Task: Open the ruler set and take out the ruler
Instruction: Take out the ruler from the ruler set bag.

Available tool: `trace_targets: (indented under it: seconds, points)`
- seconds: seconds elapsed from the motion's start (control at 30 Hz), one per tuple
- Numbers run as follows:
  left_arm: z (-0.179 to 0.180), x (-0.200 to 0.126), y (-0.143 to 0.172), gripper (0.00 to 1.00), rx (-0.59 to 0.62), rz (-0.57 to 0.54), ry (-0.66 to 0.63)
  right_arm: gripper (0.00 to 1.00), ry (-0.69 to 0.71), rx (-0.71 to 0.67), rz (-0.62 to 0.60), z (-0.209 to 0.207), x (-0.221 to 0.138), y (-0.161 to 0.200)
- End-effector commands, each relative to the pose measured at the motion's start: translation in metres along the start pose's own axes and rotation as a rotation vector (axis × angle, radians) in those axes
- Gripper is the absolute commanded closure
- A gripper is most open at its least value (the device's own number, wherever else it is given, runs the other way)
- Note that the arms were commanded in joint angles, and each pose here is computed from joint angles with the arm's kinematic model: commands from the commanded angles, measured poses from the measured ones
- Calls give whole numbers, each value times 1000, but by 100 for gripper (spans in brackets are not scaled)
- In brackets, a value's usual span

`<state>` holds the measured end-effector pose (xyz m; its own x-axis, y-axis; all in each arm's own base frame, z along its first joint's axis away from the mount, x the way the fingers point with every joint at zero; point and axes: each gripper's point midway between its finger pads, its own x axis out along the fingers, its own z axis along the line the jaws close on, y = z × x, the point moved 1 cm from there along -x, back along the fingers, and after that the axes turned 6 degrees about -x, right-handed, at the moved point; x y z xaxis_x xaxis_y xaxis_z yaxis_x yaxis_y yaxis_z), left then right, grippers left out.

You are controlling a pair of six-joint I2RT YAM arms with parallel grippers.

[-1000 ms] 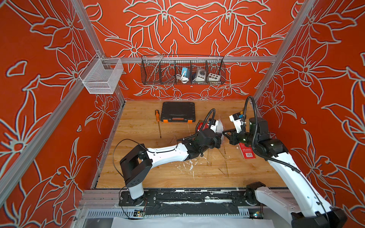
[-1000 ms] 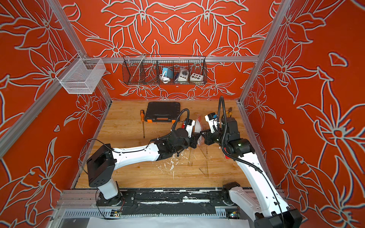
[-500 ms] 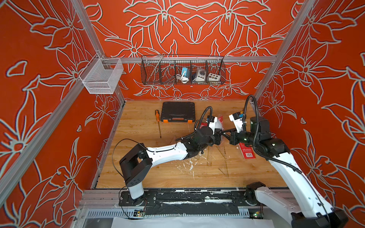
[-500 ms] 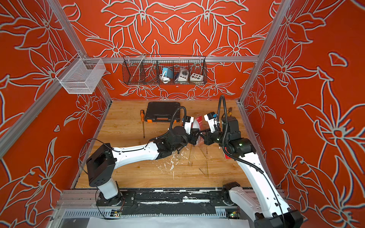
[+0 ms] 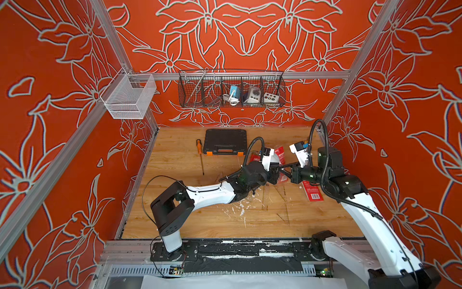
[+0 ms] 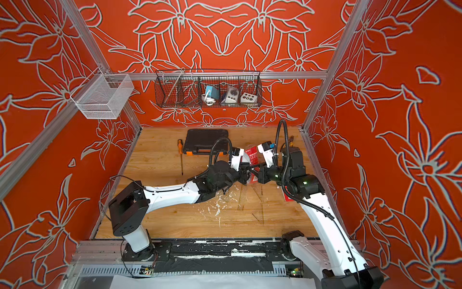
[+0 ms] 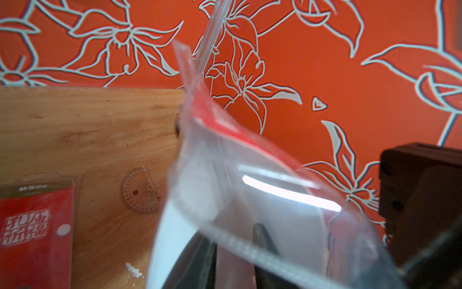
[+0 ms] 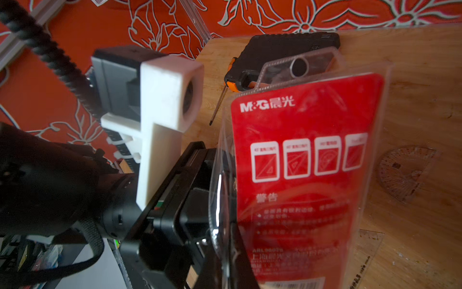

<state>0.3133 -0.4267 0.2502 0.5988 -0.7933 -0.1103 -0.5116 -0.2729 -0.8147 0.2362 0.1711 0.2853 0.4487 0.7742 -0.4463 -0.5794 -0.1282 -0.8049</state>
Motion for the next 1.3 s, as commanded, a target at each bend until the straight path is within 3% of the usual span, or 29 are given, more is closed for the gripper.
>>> trace_targets:
  seconds: [0.0,0.13,0.67,0.8,1.03,1.27]
  points:
    - [-17,-13,-24,80,0,-76,109,100,-114,-34,-46,24,-8,-18]
    - [-23,-23,-31,92,21,-106,145,100,-125,-32,-38,26,-7,-18]
    - [-37,-38,-47,77,53,-161,237,100,-201,-43,-28,42,-13,-23]
    - [-41,-40,-48,77,62,-169,262,100,-214,-30,-16,41,-10,-21]
    - [-54,-53,-49,84,79,-193,350,100,-221,-26,-13,42,-10,-20]
    - [-68,-65,-51,77,109,-214,439,100,-259,-29,-13,49,-13,-19]
